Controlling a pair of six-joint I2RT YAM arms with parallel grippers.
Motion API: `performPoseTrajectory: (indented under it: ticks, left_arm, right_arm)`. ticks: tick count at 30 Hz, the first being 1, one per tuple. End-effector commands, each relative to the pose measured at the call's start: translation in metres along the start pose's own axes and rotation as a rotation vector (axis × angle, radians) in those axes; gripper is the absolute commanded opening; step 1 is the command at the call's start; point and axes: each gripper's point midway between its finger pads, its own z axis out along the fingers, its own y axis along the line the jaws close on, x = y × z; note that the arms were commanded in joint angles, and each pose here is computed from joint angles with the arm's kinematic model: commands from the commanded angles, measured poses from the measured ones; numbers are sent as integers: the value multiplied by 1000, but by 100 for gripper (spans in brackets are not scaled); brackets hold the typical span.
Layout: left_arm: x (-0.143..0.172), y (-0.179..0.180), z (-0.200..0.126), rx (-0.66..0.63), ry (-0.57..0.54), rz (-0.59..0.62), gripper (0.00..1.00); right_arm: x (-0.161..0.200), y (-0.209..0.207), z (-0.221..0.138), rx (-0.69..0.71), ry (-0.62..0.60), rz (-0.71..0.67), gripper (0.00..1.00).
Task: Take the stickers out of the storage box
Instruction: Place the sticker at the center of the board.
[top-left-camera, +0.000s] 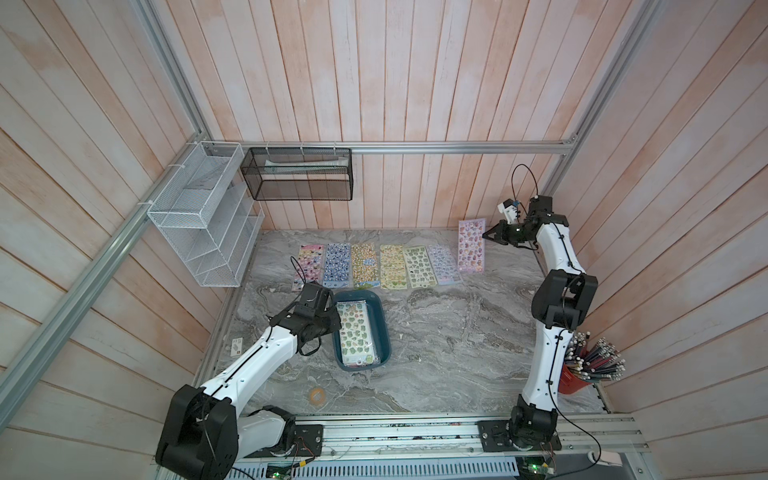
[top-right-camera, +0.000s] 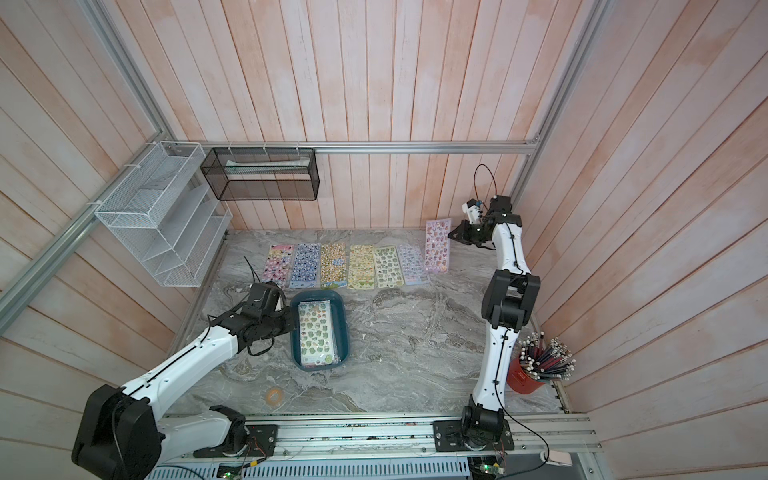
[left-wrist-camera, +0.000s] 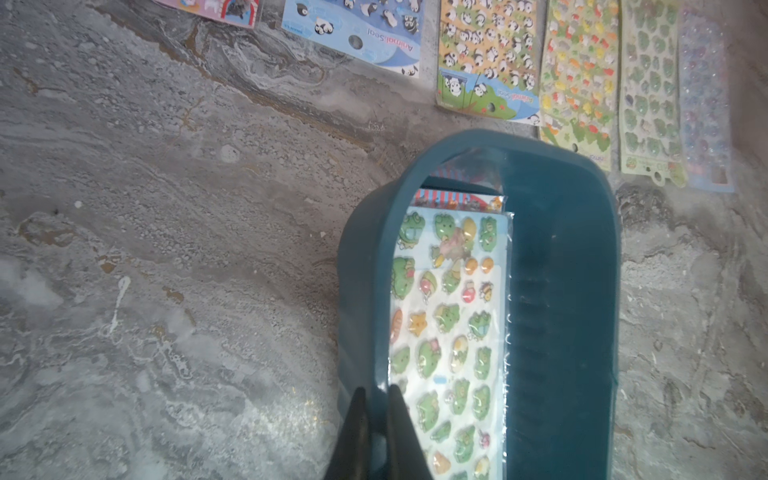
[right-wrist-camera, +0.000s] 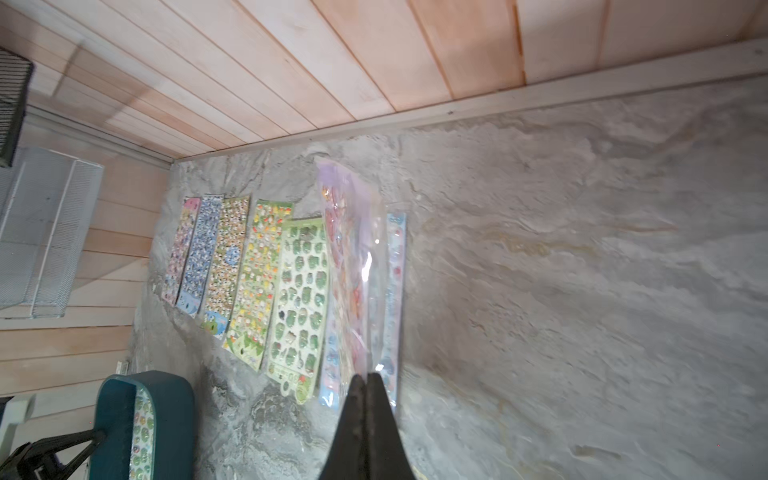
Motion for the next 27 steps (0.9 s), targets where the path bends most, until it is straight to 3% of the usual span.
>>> performPoseTrajectory:
  ticks: [1, 12, 16, 27]
  left_arm:
    - [-14, -6, 3, 7, -49, 27, 0]
    - [-13, -5, 10, 3, -27, 34, 0]
    - [-13, -5, 8, 4, -32, 34, 0]
    - [-13, -2, 9, 0, -30, 28, 0]
  right_arm:
    - [8, -28, -16, 69, 20, 46, 0]
    - [26, -89, 2, 392, 107, 29, 0]
    - [18, -94, 7, 398, 94, 14, 0]
    - [6, -91, 36, 505, 97, -217, 3]
